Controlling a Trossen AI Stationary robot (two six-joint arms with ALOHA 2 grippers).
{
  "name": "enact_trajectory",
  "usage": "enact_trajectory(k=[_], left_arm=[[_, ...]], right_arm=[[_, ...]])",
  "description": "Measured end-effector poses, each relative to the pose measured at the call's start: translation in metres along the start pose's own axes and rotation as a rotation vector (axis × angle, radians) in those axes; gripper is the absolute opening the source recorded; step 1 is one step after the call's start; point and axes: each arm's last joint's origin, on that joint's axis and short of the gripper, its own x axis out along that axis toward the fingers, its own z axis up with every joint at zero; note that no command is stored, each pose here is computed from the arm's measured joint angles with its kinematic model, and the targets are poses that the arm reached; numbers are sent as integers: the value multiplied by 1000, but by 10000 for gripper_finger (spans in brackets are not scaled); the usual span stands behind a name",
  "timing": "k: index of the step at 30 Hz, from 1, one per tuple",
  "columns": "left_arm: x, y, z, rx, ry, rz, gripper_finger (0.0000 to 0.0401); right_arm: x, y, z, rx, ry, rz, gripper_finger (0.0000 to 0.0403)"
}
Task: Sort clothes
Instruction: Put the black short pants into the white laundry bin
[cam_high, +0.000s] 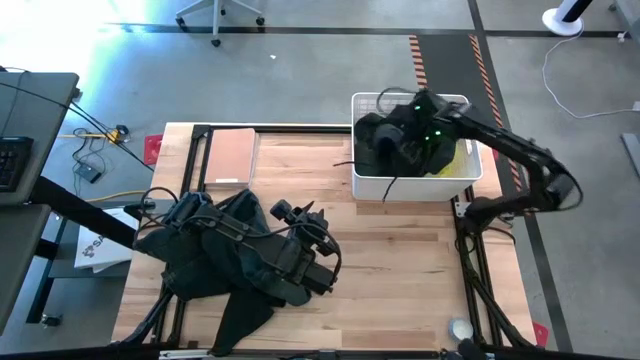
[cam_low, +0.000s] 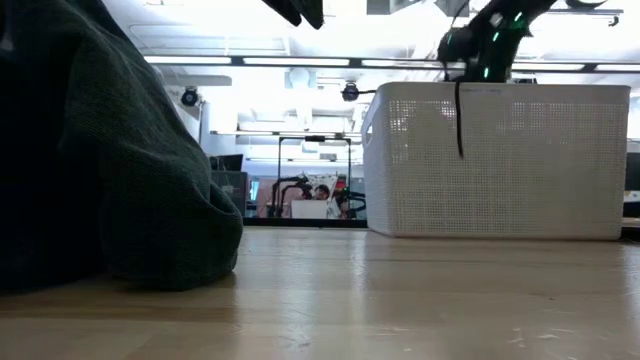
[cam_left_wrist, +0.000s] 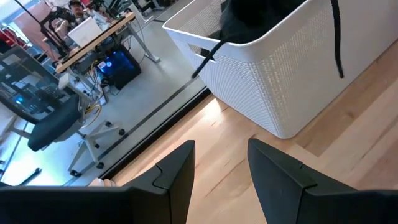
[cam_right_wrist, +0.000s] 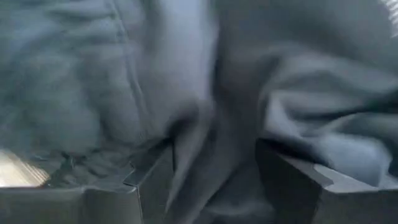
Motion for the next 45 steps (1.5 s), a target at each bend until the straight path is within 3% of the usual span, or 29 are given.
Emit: enact_trajectory(k=[3, 6, 10, 14, 18, 25, 32, 36, 39, 45], left_arm=[[0, 0, 0, 0, 1, -1, 145], [0, 0, 0, 0, 1, -1, 145], [0, 0, 0, 0, 1, 0, 145], [0, 0, 0, 0, -3, 2, 145], [0, 0, 0, 0, 1, 1, 145], [-5, -2, -4, 4, 72, -40, 145], [-15, -3, -7, 0, 68, -64, 145], [-18, -4, -8, -1, 65, -72, 145], [-20, -4, -9, 1, 63, -76, 145], [-20, -4, -9, 2, 63, -76, 145]], right_arm=[[-33, 5, 0, -18, -219, 78, 220], [-53, 12, -5, -56, -339, 267, 220], [-57, 19, -1, -101, -402, 447, 220], [-36, 21, 11, -94, -364, 492, 220], [6, 18, 20, -62, -222, 460, 220], [81, -1, 20, 25, 67, 229, 220], [114, -11, 13, 46, 209, 158, 220], [107, -12, 10, 56, 246, 38, 220], [84, -13, 8, 44, 209, 32, 220], [-3, -4, 8, 37, -141, 40, 220]])
